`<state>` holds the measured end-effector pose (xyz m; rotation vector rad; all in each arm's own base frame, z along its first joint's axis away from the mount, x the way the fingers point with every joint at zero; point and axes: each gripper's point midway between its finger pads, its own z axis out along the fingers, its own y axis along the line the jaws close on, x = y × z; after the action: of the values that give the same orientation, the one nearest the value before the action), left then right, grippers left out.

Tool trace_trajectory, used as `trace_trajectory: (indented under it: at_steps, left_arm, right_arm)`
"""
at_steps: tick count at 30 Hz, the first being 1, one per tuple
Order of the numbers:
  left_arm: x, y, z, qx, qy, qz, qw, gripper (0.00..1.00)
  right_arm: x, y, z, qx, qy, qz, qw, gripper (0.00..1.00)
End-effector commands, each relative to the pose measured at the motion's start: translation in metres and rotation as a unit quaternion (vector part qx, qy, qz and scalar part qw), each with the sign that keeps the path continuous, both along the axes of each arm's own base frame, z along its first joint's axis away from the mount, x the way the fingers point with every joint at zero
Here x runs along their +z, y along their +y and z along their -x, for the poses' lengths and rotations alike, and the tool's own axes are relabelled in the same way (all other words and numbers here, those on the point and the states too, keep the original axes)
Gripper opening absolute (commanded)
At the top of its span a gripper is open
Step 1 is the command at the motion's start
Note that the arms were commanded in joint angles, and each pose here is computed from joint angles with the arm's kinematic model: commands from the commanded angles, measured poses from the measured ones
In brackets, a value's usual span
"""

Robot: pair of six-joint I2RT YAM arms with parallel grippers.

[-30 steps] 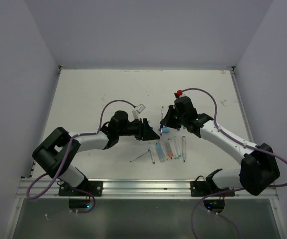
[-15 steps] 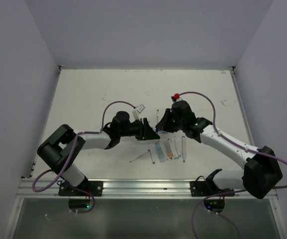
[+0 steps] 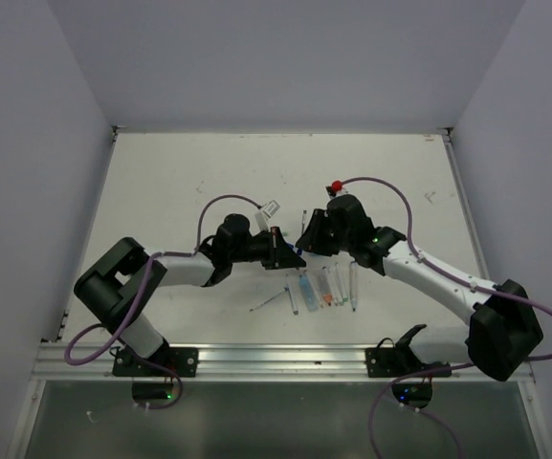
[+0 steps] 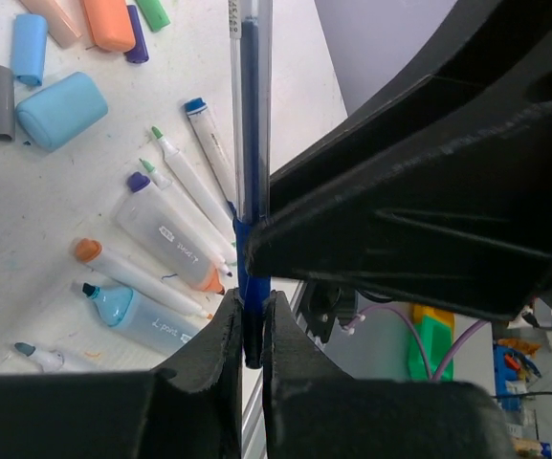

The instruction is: Open the pen caps

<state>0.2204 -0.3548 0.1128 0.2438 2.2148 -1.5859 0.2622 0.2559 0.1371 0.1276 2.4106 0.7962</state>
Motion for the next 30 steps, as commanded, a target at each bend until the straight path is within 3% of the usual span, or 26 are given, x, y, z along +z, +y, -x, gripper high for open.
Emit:
trace_trajectory:
  at_steps: [1,3,6,7,10,14,15,17,19,21,25,26,30]
  left_arm:
    - [0.003,-0.001,0.000,-0.005,-0.021,0.007,1.000,0.00]
    - [0.002,0.000,0.001,-0.005,-0.021,0.004,1.000,0.00]
    - [0.004,0.000,0.001,-0.006,-0.024,0.005,1.000,0.00]
    - [0.005,0.000,0.001,-0.006,-0.025,0.006,1.000,0.00]
    - [0.003,0.001,0.001,-0.005,-0.025,0.001,1.000,0.00]
    - [-0.012,0.010,0.005,0.002,-0.018,-0.032,0.999,0.00]
    - [-0.012,0.014,0.002,0.017,-0.045,-0.049,0.998,0.00]
    - [-0.029,0.029,0.006,0.040,-0.048,-0.101,0.993,0.00]
    - [-0.023,0.040,0.004,0.080,-0.097,-0.132,0.983,0.00]
    - [-0.026,0.053,0.016,0.091,-0.121,-0.162,0.975,0.00]
    - [-0.029,0.073,0.027,0.103,-0.143,-0.170,0.970,0.00]
    - [-0.027,0.073,0.030,0.098,-0.150,-0.160,0.971,0.00]
    - [-0.020,0.070,0.050,0.062,-0.156,-0.109,0.980,0.00]
  right_arm:
    - [0.011,0.013,-0.008,0.014,-0.017,-0.013,1.000,0.31]
    - [0.007,0.017,-0.007,0.027,-0.010,-0.011,1.000,0.37]
    - [-0.005,0.024,-0.006,0.039,0.003,-0.009,0.999,0.34]
    - [-0.007,0.026,-0.005,0.041,0.003,-0.007,0.999,0.31]
    - [-0.013,0.026,-0.009,0.032,0.001,0.002,0.999,0.00]
    - [-0.008,0.011,-0.030,-0.019,-0.023,0.044,0.999,0.00]
    - [-0.006,0.004,-0.036,-0.038,-0.027,0.065,0.997,0.00]
    - [0.019,-0.022,-0.066,-0.120,-0.067,0.127,0.982,0.00]
    - [0.035,-0.044,-0.083,-0.172,-0.091,0.185,0.963,0.00]
    - [0.043,-0.047,-0.089,-0.173,-0.102,0.203,0.958,0.00]
    - [0.053,-0.015,-0.100,-0.102,-0.113,0.155,0.976,0.00]
    - [0.057,0.012,-0.096,-0.042,-0.106,0.097,0.989,0.00]
    - [0.059,0.038,-0.099,0.020,-0.081,-0.053,0.995,0.00]
